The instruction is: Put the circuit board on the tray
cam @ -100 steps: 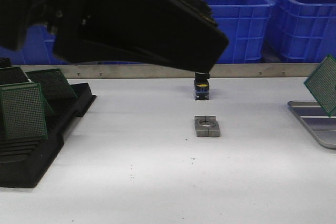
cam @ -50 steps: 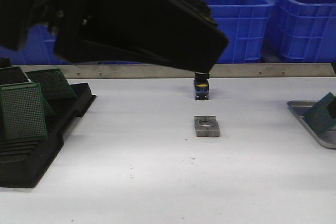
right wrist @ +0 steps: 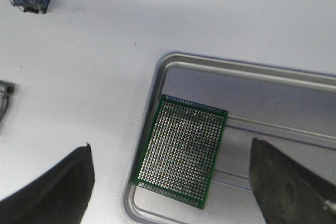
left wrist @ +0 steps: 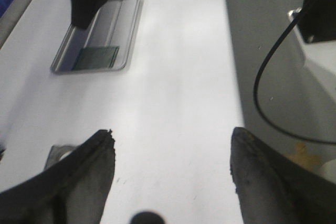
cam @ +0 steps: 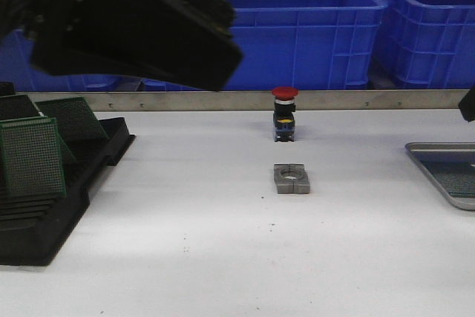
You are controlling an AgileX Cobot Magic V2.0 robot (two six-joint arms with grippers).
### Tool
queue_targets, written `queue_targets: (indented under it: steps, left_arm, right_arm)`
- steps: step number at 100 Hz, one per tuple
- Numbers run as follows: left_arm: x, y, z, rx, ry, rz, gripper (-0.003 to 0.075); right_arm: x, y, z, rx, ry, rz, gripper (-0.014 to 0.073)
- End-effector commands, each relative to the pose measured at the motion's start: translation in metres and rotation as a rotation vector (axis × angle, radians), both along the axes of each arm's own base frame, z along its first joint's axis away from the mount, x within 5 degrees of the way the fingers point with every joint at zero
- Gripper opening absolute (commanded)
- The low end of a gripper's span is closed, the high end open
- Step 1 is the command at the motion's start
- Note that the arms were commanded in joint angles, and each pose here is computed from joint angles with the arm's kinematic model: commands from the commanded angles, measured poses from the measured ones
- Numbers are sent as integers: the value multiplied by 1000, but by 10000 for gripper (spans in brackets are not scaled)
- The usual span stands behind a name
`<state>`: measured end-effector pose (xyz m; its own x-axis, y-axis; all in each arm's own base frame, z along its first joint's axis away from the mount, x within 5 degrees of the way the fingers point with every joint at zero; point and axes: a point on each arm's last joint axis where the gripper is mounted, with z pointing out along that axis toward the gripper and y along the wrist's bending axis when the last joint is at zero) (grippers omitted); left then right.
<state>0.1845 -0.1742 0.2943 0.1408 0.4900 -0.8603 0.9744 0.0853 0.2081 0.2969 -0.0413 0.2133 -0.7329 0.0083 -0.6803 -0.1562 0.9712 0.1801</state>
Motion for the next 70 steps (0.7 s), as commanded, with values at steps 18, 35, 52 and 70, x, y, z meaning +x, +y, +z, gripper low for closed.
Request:
queue_targets:
  steps: [18, 35, 52, 70]
  left_arm:
    - [18, 56, 6, 241, -170, 110, 433]
    - [31, 90, -1, 357, -133, 247, 433]
    - [37, 120, -8, 537, -166, 288, 433]
    - [39, 139, -12, 625, -135, 362, 433]
  right_arm:
    - [-8, 1, 39, -37, -127, 17, 619]
    - [-9, 5, 38, -10, -108, 50, 619]
    - [-10, 5, 38, -7, -106, 54, 619]
    - [-10, 5, 38, -7, -106, 55, 619]
